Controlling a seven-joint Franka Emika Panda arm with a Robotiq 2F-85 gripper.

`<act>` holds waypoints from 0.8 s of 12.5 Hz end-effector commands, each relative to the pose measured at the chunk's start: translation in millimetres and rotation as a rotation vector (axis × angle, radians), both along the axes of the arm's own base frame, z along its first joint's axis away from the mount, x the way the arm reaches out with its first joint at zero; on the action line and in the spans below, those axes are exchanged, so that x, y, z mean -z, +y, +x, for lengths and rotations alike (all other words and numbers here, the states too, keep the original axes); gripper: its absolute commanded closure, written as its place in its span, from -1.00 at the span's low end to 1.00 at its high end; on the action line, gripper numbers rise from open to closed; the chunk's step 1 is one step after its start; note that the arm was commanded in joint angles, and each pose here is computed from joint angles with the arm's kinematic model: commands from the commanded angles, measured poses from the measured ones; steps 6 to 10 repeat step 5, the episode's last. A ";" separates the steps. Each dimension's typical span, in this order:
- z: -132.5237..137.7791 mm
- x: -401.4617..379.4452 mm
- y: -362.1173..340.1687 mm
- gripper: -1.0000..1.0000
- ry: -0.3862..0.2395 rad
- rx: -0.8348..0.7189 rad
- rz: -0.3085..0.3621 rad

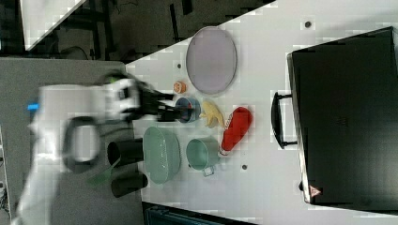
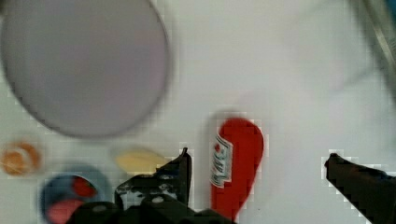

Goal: Pick ketchup from strainer and place it on the table

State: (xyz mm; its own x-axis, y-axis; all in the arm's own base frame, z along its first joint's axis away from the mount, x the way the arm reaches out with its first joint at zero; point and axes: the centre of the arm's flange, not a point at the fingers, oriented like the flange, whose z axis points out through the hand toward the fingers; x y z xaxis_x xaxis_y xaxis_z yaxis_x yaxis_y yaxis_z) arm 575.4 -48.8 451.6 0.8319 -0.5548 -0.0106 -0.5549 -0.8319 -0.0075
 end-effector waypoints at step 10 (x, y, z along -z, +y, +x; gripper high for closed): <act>-2.0 -107.1 11.8 -1.00 -0.009 0.248 -0.006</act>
